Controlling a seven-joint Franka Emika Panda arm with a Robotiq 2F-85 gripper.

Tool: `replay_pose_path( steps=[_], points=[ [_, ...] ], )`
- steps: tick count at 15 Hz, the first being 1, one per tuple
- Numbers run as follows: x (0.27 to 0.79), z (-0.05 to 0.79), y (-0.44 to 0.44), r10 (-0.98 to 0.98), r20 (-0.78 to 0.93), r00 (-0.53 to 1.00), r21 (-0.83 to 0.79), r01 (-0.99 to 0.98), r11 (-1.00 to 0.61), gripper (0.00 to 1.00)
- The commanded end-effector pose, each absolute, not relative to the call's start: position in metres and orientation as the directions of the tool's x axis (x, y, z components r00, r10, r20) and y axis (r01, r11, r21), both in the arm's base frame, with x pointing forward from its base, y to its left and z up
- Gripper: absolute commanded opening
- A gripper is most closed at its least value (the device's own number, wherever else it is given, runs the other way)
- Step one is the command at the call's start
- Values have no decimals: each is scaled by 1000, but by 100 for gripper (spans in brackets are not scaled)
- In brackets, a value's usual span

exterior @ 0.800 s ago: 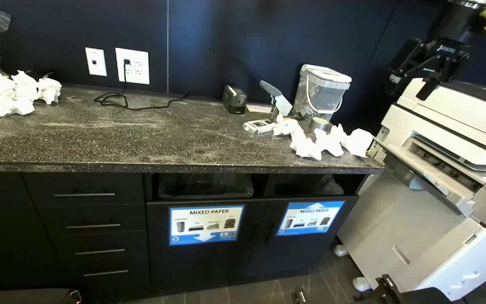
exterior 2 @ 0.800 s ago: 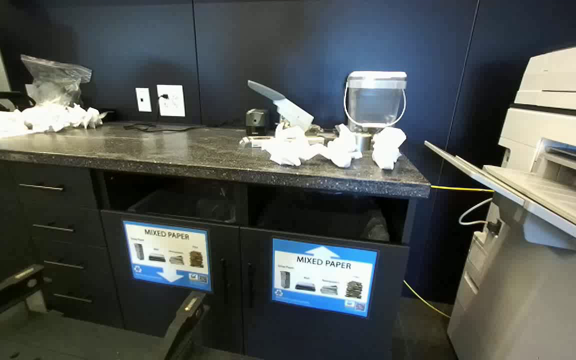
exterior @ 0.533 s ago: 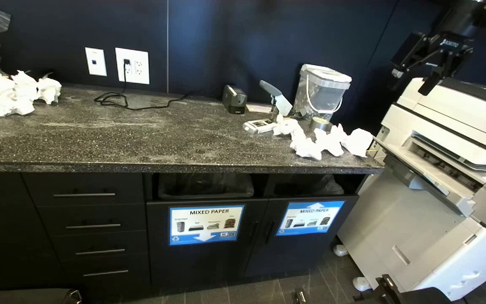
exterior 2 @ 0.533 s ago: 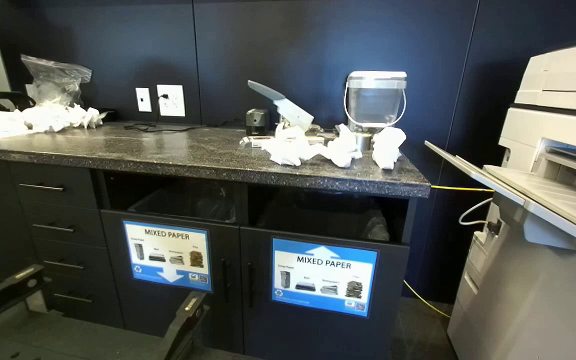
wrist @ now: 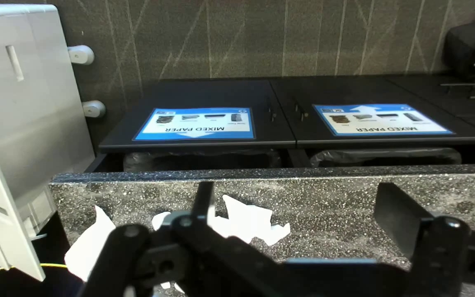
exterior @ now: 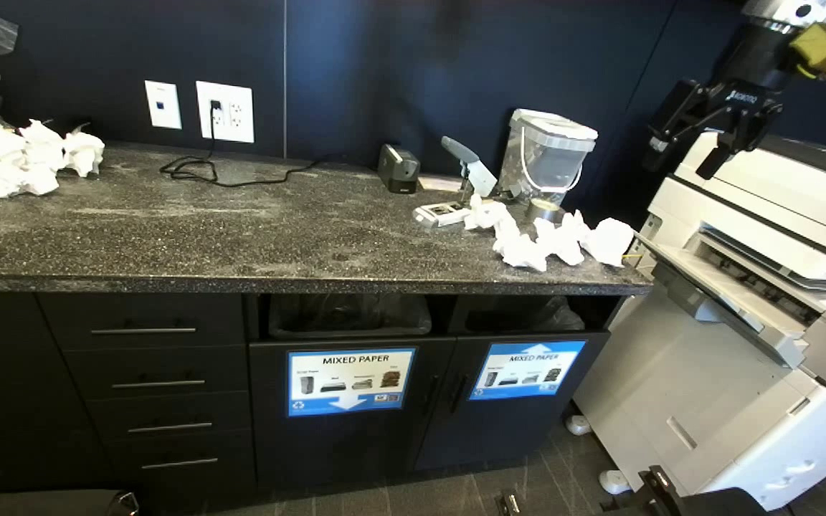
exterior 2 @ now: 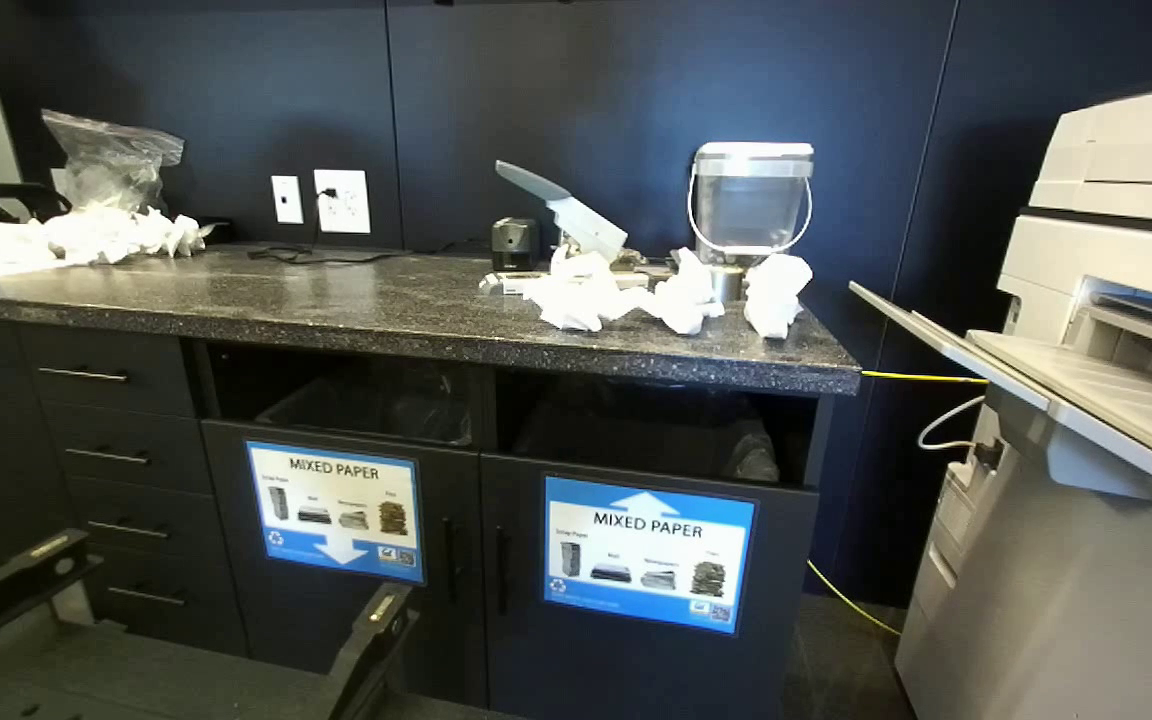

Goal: Put the tissues into the rubbish bin.

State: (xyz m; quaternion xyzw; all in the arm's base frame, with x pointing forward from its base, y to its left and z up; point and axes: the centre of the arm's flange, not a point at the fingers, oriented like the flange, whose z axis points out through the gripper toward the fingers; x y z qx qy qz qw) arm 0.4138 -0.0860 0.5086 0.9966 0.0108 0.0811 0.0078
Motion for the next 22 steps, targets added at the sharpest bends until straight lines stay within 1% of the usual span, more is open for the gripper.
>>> replay_pose_path(
  steps=[1,6,14,18,22],
  points=[
    [442,475,-86,-24,195,980,65,-37,-997,100],
    [481,412,-88,-66,227,972,105,-92,-990,100],
    [546,313,-120,-135,273,952,30,-148,-988,100],
    [579,296,-143,-165,308,937,13,-177,-984,100],
    [615,296,-158,-190,303,934,-34,-189,-981,100]
  ],
)
